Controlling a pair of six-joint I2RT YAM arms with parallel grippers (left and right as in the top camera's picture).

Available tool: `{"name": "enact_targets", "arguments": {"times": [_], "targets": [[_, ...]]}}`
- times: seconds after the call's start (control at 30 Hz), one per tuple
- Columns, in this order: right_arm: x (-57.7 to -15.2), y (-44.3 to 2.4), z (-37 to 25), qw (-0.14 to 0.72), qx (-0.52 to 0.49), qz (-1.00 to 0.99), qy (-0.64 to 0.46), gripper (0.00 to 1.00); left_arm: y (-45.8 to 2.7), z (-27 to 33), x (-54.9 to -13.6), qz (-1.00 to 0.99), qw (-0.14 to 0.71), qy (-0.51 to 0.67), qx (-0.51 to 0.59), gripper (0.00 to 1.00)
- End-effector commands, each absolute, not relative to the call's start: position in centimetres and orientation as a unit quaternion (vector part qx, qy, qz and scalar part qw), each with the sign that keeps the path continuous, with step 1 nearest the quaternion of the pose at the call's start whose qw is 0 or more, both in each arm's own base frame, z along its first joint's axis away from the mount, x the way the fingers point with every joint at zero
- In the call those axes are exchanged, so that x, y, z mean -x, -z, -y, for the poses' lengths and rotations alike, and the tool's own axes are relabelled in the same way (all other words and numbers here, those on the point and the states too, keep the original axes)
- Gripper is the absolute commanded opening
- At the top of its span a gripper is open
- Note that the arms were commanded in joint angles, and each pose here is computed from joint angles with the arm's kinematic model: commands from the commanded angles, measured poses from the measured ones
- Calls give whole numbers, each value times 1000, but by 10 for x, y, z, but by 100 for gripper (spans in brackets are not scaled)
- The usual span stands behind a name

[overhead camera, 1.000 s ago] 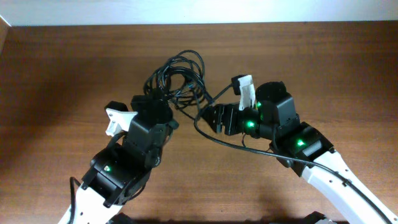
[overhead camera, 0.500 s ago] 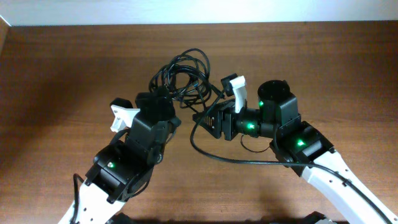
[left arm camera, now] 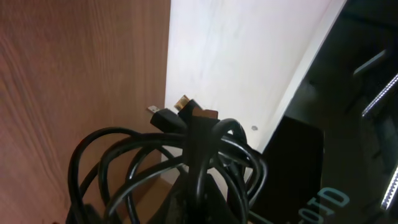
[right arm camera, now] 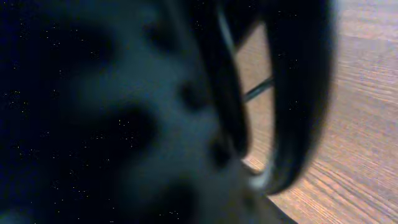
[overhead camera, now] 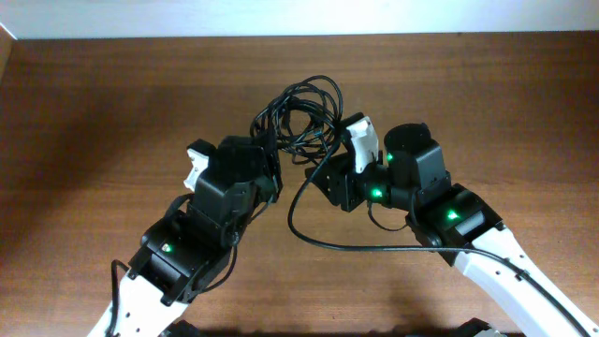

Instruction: Untangle cables

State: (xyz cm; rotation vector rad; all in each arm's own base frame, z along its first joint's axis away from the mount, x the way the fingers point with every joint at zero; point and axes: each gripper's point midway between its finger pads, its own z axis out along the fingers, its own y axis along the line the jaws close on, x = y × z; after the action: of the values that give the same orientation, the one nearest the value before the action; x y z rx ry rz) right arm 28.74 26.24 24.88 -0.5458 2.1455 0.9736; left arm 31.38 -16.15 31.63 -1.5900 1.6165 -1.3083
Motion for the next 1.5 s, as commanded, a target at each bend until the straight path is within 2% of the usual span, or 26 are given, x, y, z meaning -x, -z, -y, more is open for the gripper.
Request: {"name": "enact_targets", "arguments": {"times": [0.0, 0.2, 0.23, 0.27, 0.3, 0.5, 0.6, 0.8, 1.07, 1.13, 1.17, 1.47], "targets": [[-291, -252, -260, 367, 212, -829, -366, 34, -329, 176, -309, -604, 226, 512, 568, 0], [-292, -251, -260, 366, 212, -829, -366, 30, -329, 180, -307, -608, 216, 516, 563, 0], [-292, -248, -260, 362, 211, -831, -365, 25, -330, 180, -308, -607, 218, 517, 563, 0], [-291, -243, -260, 353, 210, -837, -362, 10, -330, 176, -309, -602, 227, 514, 567, 0], [-290, -238, -259, 345, 208, -842, -360, 4, -330, 172, -311, -598, 236, 510, 572, 0], [-273, -217, -256, 287, 207, -864, -358, 4, -330, 154, -317, -577, 282, 489, 590, 0], [-264, -219, -261, 270, 217, -858, -380, 4, -334, 130, -323, -601, 379, 431, 557, 0], [-261, -221, -262, 265, 220, -855, -389, 4, -325, 127, -330, -715, 476, 305, 410, 0], [-261, -220, -262, 265, 220, -855, -388, 4, -312, 133, -338, -803, 526, 170, 223, 0], [-261, -220, -262, 265, 220, -855, -388, 4, -311, 136, -337, -824, 537, 123, 134, 0], [-261, -220, -262, 265, 220, -855, -388, 4, -308, 148, -335, -838, 535, 100, 40, 0], [-261, -220, -262, 265, 220, -855, -388, 4, -301, 184, -322, -817, 523, 55, -235, 0]]}}
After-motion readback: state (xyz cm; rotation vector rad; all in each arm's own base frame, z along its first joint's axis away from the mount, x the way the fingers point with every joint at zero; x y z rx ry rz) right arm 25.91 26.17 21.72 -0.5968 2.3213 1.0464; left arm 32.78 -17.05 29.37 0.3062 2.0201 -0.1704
